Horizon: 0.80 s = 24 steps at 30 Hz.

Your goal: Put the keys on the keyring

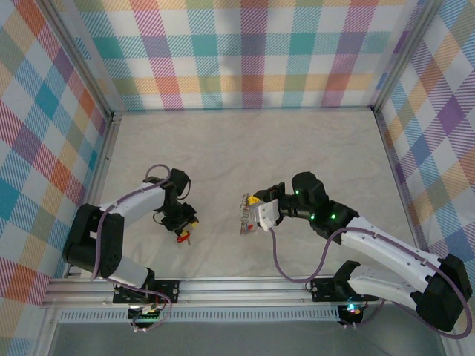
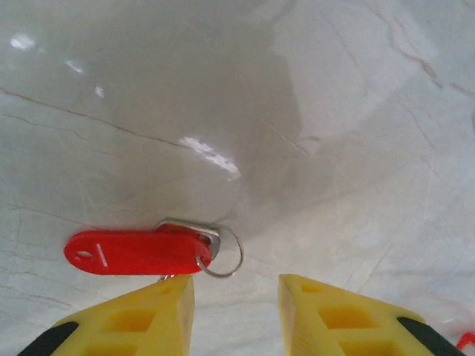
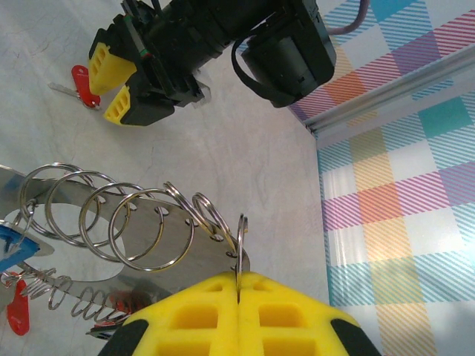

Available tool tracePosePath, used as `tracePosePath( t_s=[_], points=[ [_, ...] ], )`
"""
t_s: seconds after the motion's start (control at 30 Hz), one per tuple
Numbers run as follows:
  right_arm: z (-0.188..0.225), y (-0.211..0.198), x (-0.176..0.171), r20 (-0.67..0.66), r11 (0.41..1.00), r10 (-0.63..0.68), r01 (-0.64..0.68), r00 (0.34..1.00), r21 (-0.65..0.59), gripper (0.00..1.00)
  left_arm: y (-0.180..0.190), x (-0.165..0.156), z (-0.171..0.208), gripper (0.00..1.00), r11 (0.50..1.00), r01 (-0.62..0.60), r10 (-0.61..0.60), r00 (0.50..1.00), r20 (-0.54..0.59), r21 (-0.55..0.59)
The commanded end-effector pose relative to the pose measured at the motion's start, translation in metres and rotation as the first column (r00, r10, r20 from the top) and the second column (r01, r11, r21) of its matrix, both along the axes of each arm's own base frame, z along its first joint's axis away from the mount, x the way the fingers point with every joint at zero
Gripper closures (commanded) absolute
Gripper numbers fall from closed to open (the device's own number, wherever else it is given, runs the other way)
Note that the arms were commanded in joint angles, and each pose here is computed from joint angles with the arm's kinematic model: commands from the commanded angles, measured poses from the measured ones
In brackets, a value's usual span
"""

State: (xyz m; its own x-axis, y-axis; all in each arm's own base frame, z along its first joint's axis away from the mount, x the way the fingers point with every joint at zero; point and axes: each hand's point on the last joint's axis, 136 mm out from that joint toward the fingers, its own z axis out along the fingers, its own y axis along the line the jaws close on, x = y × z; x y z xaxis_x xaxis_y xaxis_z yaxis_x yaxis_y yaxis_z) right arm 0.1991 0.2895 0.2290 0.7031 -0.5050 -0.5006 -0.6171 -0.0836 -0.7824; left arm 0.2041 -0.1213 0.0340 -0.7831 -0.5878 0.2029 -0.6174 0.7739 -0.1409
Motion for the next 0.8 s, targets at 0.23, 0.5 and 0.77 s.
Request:
tracePosePath(
  t_s=[0.23,0.5,0.77],
  points=[
    [0.027,0.003,-0.001,0.025,0.998,0.013,-0.014,1.000,0.069,1.00,0.006,-0.004,0.006,0.60,0.864,0.463,-0.461,0.885,-0.059,0.198],
    [0.028,0.002,-0.002,0.028,0.998,0.012,-0.013,1.000,0.068,1.00,0.023,-0.004,0.002,0.62,0.759,0.561,-0.548,0.824,-0.140,0.329],
    [0.027,0.004,-0.001,0.024,0.998,0.014,-0.015,1.000,0.068,1.00,0.016,-0.013,-0.016,0.67,0.745,0.615,-0.590,0.789,-0.173,0.258]
  ],
)
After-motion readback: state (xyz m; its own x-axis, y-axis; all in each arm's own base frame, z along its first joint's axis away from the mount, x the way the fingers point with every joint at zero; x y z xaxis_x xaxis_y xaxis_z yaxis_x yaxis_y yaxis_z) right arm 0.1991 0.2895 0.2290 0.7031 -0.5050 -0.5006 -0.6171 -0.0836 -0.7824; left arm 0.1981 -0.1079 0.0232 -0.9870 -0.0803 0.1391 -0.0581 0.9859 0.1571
